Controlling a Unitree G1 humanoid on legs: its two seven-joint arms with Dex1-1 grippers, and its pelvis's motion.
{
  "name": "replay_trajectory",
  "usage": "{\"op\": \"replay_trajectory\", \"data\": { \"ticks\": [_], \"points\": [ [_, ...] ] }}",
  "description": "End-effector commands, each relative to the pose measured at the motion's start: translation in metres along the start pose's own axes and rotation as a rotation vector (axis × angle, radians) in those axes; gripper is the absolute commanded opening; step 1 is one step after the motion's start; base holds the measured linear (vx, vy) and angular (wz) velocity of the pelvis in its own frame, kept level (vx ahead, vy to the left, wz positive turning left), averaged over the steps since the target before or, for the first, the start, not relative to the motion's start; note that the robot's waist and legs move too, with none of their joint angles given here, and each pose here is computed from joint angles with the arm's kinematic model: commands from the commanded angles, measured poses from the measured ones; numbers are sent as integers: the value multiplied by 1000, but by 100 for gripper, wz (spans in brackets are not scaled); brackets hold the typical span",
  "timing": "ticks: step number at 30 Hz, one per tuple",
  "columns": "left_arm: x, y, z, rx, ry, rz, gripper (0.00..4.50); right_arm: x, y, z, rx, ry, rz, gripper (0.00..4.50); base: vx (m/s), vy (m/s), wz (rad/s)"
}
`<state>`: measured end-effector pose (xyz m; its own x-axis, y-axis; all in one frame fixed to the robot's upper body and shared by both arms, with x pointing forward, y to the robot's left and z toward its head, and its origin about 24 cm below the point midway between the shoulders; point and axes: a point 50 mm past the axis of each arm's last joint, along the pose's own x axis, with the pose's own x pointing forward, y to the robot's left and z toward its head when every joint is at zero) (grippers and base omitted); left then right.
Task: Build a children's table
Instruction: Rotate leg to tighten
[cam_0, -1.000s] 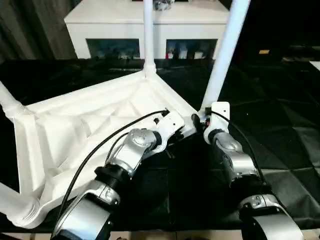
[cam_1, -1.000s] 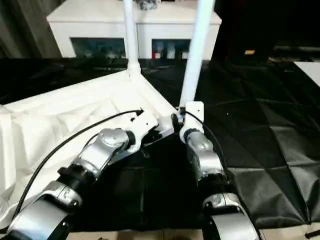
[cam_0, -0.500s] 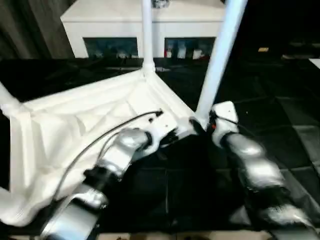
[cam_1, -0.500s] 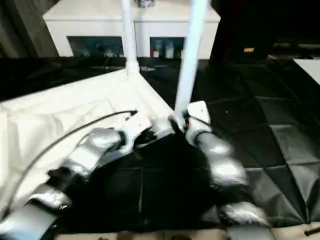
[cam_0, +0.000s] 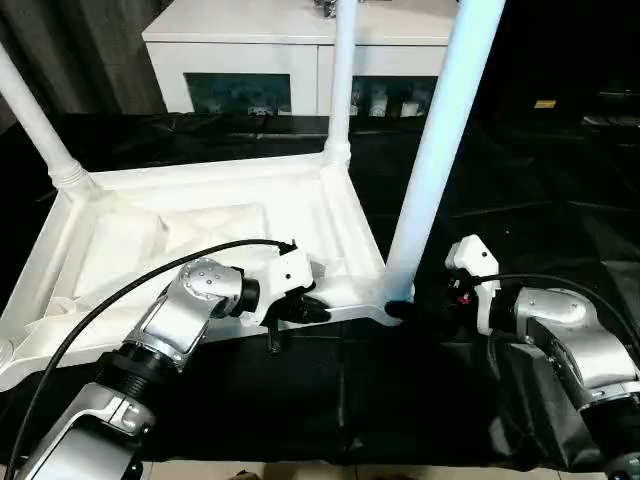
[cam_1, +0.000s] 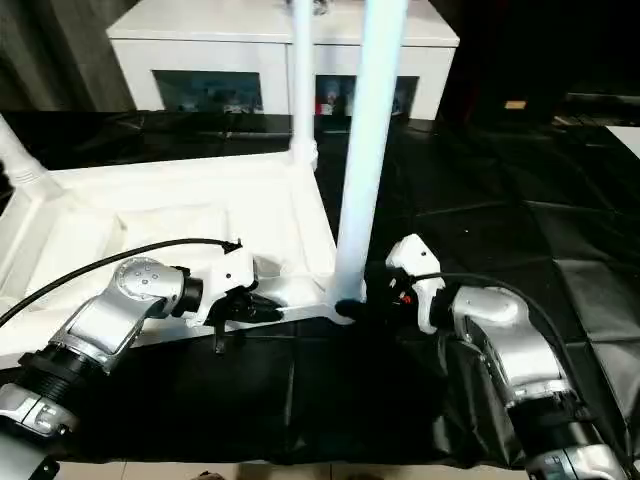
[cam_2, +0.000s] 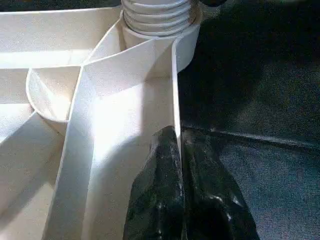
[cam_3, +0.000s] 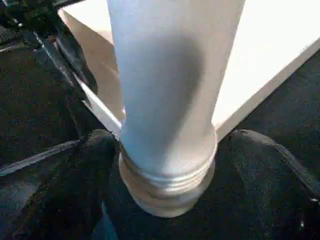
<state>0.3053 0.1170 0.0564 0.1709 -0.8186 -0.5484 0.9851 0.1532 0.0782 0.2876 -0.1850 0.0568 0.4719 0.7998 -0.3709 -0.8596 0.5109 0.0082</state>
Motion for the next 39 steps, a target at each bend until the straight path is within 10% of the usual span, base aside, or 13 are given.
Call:
{"op": "replay_trajectory", "data": {
  "ticks": [1, 13, 24, 34, 39],
  "points": [
    [1, -1, 6, 40, 0, -23, 0, 1, 0, 1, 2, -7, 17, 394, 0, 0, 0],
    [-1, -1, 6, 32, 1, -29, 0, 6, -3, 2, 51, -51, 27, 280, 0, 0, 0],
    [2, -4, 3, 26, 7, -44, 0, 14, 4, -6, 94, -84, 39, 267, 0, 0, 0],
    [60, 8, 22, -169, -60, 348, 0, 69, -6, -21, 267, -42, -687, 267, 0, 0, 0],
    [85, 19, 45, -333, -165, 591, 0, 105, 3, 1, 291, -95, -724, 266, 0, 0, 0]
  ]
}}
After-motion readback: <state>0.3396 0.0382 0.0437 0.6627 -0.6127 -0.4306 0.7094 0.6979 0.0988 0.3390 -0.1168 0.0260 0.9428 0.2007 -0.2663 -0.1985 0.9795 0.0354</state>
